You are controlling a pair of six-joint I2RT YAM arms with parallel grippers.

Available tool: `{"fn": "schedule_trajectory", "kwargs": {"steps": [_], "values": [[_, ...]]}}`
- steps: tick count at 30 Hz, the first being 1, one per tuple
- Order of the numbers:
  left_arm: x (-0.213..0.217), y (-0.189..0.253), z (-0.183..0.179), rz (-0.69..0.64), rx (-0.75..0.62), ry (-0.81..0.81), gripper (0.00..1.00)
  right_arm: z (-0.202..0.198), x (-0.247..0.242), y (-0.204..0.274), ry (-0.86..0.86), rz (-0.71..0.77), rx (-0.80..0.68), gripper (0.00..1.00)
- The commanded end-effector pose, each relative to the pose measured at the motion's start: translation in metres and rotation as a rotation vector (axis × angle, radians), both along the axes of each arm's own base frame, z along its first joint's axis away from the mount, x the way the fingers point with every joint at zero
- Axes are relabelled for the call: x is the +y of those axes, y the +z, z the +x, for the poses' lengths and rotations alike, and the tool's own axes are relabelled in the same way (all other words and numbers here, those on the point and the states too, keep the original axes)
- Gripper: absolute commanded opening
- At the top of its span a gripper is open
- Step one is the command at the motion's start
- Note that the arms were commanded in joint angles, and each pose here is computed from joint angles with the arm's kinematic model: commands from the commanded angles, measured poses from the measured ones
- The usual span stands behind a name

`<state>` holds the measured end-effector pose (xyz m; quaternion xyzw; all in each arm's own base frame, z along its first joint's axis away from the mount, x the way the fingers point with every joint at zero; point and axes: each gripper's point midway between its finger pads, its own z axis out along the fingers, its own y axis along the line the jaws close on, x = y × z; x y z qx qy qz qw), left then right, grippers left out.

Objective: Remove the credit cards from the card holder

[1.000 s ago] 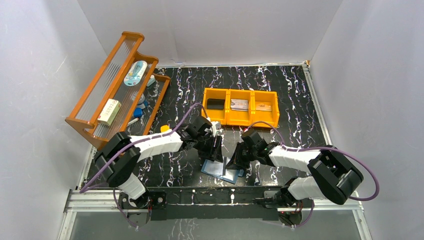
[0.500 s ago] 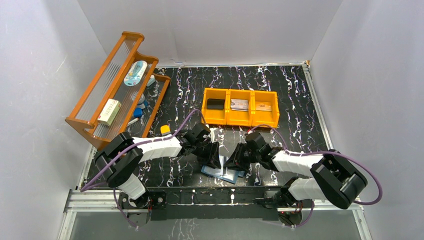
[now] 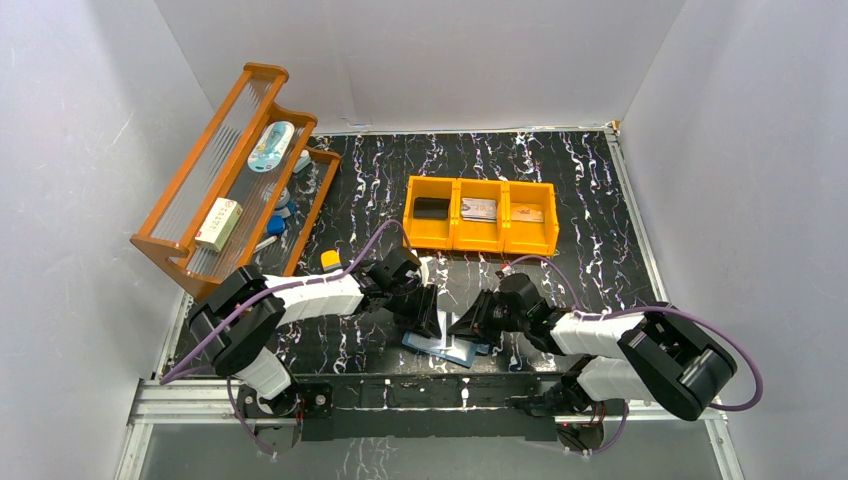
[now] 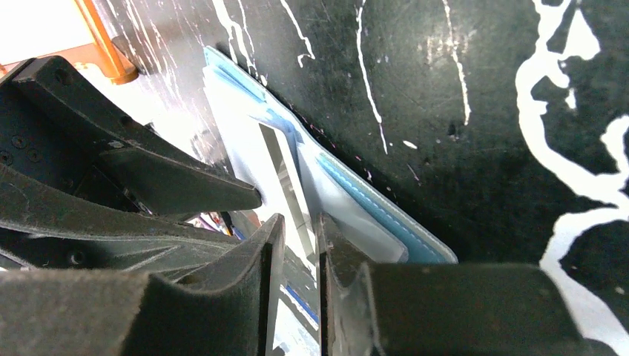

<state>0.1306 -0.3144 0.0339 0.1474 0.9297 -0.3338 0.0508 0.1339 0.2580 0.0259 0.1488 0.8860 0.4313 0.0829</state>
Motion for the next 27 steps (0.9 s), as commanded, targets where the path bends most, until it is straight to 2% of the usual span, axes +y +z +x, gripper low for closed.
{"fn": "schedule_trajectory", "kwargs": {"steps": [1,5,11,14,18,27], "values": [[0.046,-0.036,-0.022,0.216,0.057,0.009,0.36,0.017,0.004,0.006,-0.031,0.031,-0.107,0.3],[0.043,-0.034,-0.019,0.211,0.052,0.014,0.36,0.023,0.008,0.014,-0.029,0.062,-0.173,0.31],[0.04,-0.032,-0.018,0.206,0.047,0.015,0.36,0.026,0.01,0.003,0.005,0.016,-0.183,0.31],[0.041,-0.03,-0.016,0.205,0.04,0.024,0.36,0.023,0.012,-0.002,0.036,0.007,-0.172,0.23],[0.043,-0.026,-0.013,0.206,0.015,0.045,0.36,0.018,0.005,-0.009,0.017,-0.019,-0.133,0.02],[0.037,-0.003,-0.002,0.166,-0.047,0.064,0.38,0.011,-0.009,-0.007,0.07,-0.078,-0.167,0.0]]}}
